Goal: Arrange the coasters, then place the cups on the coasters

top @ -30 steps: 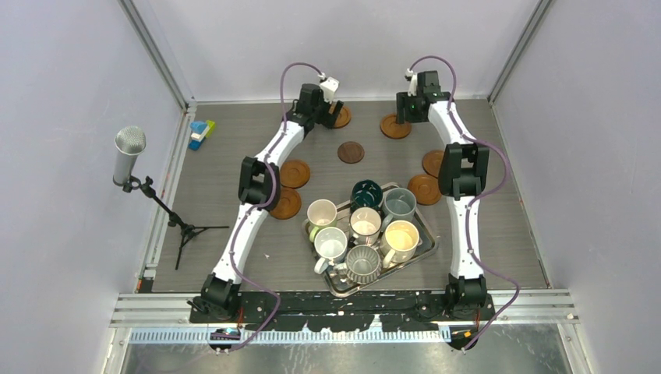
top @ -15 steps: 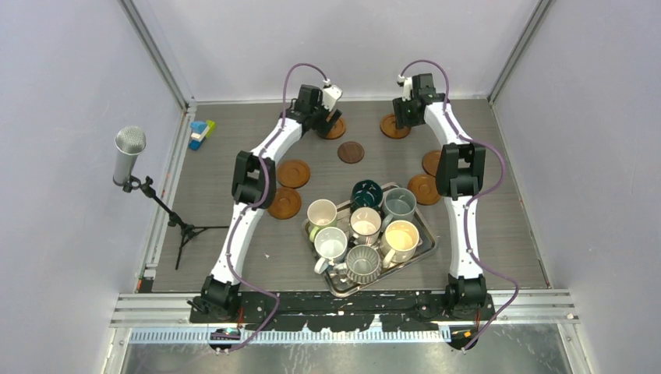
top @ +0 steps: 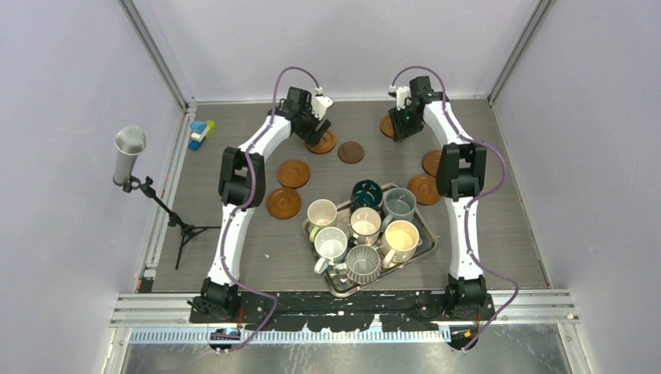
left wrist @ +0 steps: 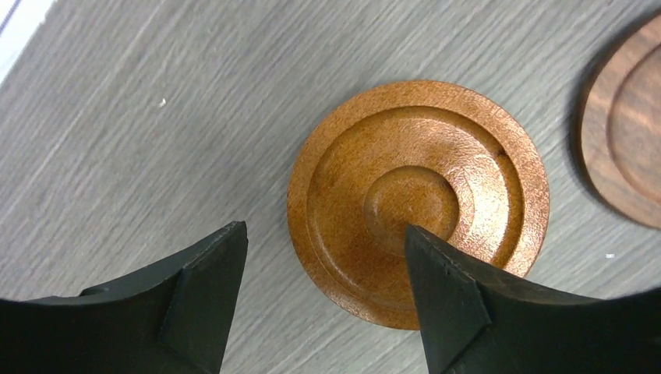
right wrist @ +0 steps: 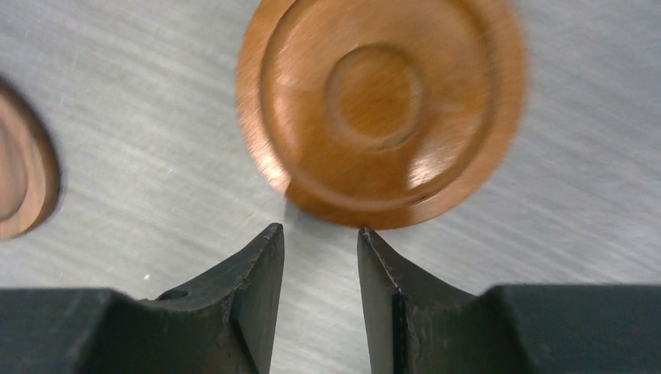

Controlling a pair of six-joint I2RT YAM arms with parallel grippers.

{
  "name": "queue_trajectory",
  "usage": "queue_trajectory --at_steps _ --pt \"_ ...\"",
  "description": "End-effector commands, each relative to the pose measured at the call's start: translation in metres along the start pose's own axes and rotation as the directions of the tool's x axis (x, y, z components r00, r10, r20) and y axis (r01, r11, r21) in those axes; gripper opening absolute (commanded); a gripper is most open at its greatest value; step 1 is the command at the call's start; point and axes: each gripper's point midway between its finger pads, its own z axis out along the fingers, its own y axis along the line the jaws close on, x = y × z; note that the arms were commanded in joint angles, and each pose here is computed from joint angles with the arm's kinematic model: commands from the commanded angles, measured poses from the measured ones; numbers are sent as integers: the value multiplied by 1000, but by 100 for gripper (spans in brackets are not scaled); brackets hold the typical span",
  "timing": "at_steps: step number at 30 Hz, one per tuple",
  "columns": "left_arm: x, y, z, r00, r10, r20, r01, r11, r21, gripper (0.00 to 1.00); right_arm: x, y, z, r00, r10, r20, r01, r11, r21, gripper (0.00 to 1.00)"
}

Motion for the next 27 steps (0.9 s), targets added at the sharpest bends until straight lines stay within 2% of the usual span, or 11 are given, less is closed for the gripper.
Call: queue_trajectory --at_steps 1,8,11,17,22,27 --pt "28 2 -21 996 -29 -89 33 999 38 75 32 44 -13 991 -46 -126 28 990 -141 44" --pt "42 6 -34 994 -2 -108 8 999 52 73 50 61 -18 981 -66 -185 32 983 -179 40" --pt "44 6 -38 995 3 -104 3 998 57 73 44 59 -26 983 -68 -170 38 984 -172 40" --pt "42 7 -41 995 -11 -99 17 998 55 73 -15 40 -46 1000 8 9 -7 994 -110 46" --pt "37 10 -44 996 -12 -88 16 999 48 73 -61 11 -56 978 96 185 -91 995 -36 53" --pt "35 12 -44 996 -22 -88 25 999 35 74 -74 -18 -45 966 102 238 -126 988 88 59"
